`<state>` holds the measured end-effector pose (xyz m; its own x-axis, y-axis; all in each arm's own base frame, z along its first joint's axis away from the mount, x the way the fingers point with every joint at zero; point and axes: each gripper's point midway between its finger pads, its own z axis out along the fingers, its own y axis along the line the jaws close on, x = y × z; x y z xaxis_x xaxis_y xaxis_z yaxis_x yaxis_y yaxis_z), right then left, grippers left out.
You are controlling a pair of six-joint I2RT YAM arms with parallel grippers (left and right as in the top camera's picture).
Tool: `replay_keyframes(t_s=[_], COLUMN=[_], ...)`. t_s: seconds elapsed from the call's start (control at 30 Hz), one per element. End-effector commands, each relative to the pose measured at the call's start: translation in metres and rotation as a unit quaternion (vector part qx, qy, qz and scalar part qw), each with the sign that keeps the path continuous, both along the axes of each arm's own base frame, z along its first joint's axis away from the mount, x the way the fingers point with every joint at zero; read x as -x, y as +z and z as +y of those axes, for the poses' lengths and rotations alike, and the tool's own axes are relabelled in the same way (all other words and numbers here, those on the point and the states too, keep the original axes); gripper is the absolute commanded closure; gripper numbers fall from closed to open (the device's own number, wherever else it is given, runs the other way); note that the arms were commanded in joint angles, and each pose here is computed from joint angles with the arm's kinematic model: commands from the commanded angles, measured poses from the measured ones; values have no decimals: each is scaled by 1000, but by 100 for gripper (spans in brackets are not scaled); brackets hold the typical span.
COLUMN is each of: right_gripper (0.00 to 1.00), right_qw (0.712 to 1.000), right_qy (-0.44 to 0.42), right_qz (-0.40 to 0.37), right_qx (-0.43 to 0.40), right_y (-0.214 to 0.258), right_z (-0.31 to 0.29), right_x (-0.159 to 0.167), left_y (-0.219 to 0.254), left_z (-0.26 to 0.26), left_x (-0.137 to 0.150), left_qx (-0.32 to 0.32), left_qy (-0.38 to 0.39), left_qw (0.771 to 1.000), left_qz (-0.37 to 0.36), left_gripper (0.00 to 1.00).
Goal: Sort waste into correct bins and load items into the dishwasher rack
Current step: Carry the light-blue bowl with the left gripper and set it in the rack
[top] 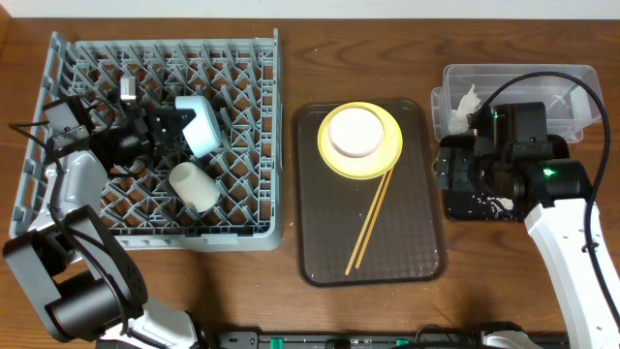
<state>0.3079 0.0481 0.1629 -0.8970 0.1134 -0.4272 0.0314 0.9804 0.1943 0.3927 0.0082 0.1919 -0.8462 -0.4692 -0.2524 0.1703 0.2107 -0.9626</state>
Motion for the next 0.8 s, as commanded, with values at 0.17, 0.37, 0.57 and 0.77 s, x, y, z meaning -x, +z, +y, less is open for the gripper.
replay_keyframes(t_s=[0.17, 0.37, 0.57, 0.77], right_gripper=[13, 13, 13, 13], right_qw=[1000, 1000, 1000, 1000], right_qy=[-11, -11, -11, -11], right_qz=[-14, -12, -11, -11], right_qx=[0, 0, 0, 0], right_y=[10, 10, 10, 10], right_z=[-5, -5, -5, -5], right_x=[-4, -3, -2, -2], left_y=[-7, -31, -42, -43], left_z=[9, 20, 26, 27], left_x=[-6, -12, -14, -14], left_qx=[-27, -79, -104, -106], left_qy=[22, 62, 80, 81], left_qw=[999, 994, 989, 988], left_qz=[6, 49, 71, 72], left_gripper=[93, 90, 90, 50])
